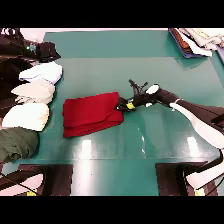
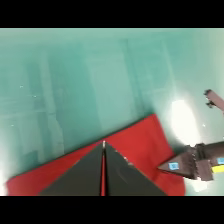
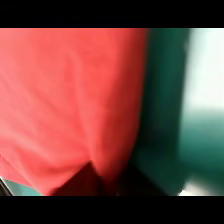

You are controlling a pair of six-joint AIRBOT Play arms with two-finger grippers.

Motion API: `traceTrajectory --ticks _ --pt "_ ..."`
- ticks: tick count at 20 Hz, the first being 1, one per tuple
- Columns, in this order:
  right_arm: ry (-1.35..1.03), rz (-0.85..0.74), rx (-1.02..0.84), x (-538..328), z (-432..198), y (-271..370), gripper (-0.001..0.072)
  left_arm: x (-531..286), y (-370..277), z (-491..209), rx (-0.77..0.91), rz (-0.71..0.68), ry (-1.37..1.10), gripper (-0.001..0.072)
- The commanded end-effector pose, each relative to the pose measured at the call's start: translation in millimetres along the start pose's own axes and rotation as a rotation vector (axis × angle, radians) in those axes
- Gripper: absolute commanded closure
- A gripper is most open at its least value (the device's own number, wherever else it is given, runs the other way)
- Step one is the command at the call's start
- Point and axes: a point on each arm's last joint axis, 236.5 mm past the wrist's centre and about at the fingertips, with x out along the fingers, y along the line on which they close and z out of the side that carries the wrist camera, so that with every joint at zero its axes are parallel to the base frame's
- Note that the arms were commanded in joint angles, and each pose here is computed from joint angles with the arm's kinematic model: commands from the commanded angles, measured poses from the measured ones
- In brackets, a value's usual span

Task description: Fold the shirts.

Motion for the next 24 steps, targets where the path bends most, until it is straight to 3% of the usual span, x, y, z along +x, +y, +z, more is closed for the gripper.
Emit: traceTrajectory --ticks 1,5,11,14,18,24 --pt "-0.029 0.017 -0.055 2 18 18 0.0699 1 -9 -1 -0.001 -0.026 0.001 0.0685" --pt "-0.174 -0.086 -0.141 -86 63 -4 0.0699 12 -49 -5 0.073 -0.086 -0.004 0.0685" --pt "-0.493 -0.398 -0.032 -320 91 -110 0.0699 17 -94 -13 0.128 -0.160 -0.006 0.0684" --pt "-0.700 -0.545 0.135 -439 66 -174 0.0699 18 -108 -12 0.139 -0.183 -0.025 0.0685" --pt "-0.879 -0.618 0.400 -533 8 -243 0.0699 17 -112 -3 0.119 -0.196 -0.062 0.0684" --pt "-0.891 -0.665 0.728 -527 -91 -310 0.0700 17 -112 -3 0.113 -0.196 -0.062 0.0684"
